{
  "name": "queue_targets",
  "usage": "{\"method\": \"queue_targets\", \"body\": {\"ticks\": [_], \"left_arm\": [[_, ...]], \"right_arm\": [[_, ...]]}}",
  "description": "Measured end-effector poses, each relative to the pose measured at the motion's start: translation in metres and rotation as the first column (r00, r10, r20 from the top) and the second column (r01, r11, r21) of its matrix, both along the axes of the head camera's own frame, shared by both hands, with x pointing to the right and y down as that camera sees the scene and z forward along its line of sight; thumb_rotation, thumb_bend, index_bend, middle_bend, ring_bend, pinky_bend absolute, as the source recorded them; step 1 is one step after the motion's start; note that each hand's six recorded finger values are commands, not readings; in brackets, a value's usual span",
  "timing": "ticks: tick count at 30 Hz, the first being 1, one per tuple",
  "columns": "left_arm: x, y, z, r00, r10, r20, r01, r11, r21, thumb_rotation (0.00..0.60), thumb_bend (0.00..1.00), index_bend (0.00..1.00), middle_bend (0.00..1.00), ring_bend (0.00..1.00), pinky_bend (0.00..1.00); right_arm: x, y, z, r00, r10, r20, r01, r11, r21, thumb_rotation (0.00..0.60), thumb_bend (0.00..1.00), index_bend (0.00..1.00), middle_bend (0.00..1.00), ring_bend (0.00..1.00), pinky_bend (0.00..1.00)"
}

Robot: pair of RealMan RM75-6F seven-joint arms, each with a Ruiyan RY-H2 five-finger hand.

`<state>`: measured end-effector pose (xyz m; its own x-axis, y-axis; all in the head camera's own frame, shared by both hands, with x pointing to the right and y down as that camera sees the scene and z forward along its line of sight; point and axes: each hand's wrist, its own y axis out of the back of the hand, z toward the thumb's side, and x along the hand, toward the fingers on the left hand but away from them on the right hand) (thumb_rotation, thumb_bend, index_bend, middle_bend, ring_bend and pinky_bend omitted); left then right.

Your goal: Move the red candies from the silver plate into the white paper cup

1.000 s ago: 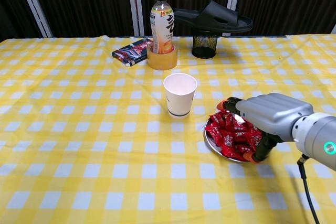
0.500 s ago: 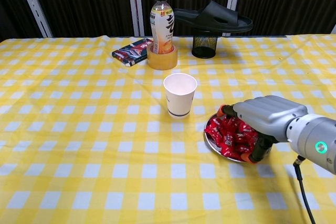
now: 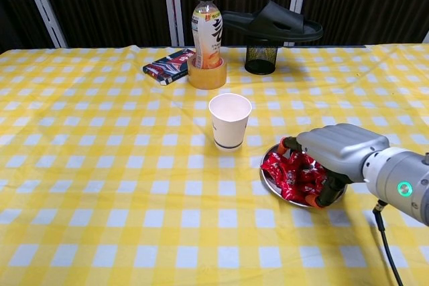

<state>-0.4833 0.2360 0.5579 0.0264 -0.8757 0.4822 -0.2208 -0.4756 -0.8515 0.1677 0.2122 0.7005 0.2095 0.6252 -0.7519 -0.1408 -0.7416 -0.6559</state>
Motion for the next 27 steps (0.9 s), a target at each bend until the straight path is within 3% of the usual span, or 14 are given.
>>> {"method": "queue_targets", "body": {"ticks": [5,17,27], "left_arm": [[0.0002,-0.0001,-0.0001,1.0,0.0,-0.002,0.0,1.0,0.0,0.6,0.02,0.0,0.0,0.0,0.0],[0.0006,0.0,-0.0005,1.0,0.001,-0.004,-0.001,1.0,0.001,0.6,0.02,0.0,0.0,0.0,0.0],[0.0007,-0.0001,-0.0008,1.0,0.002,-0.007,-0.002,1.0,0.002,0.6,0.02,0.0,0.0,0.0,0.0]], "right_arm": [[0.0014,0.0012,0.0027,1.0,0.003,0.0,-0.003,1.0,-0.011,0.6,0.44,0.35,0.3,0.83,0.96],[-0.0035,0.0054,0.0039,1.0,0.001,0.028,0.0,1.0,-0.02,0.6,0.55,0.49,0.41,0.83,0.96],[-0.0083,0.0067,0.0024,0.998,-0.003,0.055,0.004,1.0,-0.012,0.6,0.59,0.6,0.52,0.83,0.96]]}}
